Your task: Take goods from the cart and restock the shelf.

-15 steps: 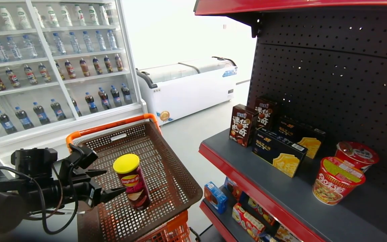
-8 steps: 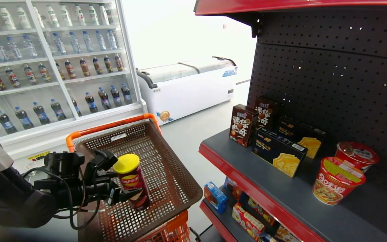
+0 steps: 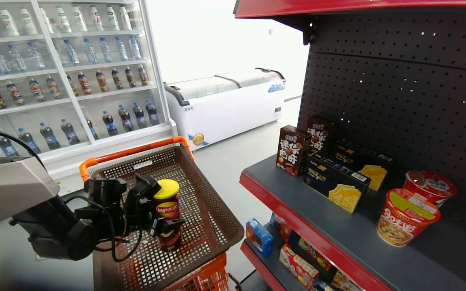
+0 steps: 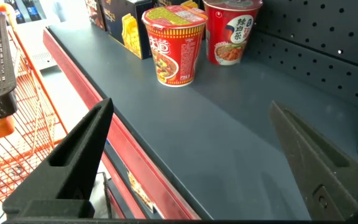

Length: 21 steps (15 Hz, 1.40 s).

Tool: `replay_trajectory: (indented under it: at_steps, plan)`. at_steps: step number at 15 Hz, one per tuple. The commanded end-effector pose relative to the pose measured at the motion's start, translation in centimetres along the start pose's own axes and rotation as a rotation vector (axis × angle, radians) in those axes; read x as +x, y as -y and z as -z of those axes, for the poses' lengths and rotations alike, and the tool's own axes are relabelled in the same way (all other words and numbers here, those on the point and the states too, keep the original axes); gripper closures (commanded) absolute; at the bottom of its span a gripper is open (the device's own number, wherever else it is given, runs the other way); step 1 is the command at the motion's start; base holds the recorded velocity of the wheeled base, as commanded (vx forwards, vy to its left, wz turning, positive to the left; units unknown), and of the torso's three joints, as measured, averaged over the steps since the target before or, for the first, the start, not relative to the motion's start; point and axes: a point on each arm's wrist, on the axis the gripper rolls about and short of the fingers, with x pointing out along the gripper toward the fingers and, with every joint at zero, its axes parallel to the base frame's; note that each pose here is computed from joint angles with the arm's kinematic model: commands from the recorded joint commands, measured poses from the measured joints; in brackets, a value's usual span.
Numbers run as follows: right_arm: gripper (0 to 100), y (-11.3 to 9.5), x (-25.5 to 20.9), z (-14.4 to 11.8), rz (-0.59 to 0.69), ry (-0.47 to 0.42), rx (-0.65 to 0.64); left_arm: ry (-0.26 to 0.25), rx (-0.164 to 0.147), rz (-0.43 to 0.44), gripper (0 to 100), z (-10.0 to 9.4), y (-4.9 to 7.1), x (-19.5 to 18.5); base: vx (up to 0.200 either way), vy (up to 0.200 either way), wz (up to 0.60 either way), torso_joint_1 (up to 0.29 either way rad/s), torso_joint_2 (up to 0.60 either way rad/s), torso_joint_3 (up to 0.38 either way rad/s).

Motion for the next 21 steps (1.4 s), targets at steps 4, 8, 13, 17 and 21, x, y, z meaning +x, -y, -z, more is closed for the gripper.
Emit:
replay_trajectory:
  at_steps: [4,8,13,17,21]
  plan:
    - [0,0.0,0.0,0.0,0.0,-0.001,0.0,0.01,0.034,0.044,0,-0.7,1.1,2.1,0.0,0.0,0.0,0.0,0.0,0.0]
    - [0,0.0,0.0,0.0,0.0,-0.001,0.001,-0.009,0.055,-0.077,100,-1.4,1.5,2.1,0.0,0.0,0.0,0.0,0.0,0.0]
    - [0,0.0,0.0,0.0,0.0,-0.001,0.0,0.098,-0.013,-0.132,100,-4.8,2.7,-2.6,0.0,0.0,0.0,0.0,0.0,0.0]
    - [0,0.0,0.0,0.0,0.0,-0.001,0.0,0.249,-0.075,-0.205,100,-11.2,5.4,-10.1,0.0,0.0,0.0,0.0,0.0,0.0]
    - [0,0.0,0.0,0.0,0.0,-0.001,0.0,0.209,-0.125,-0.201,100,-10.2,10.7,-21.3,0.0,0.0,0.0,0.0,0.0,0.0]
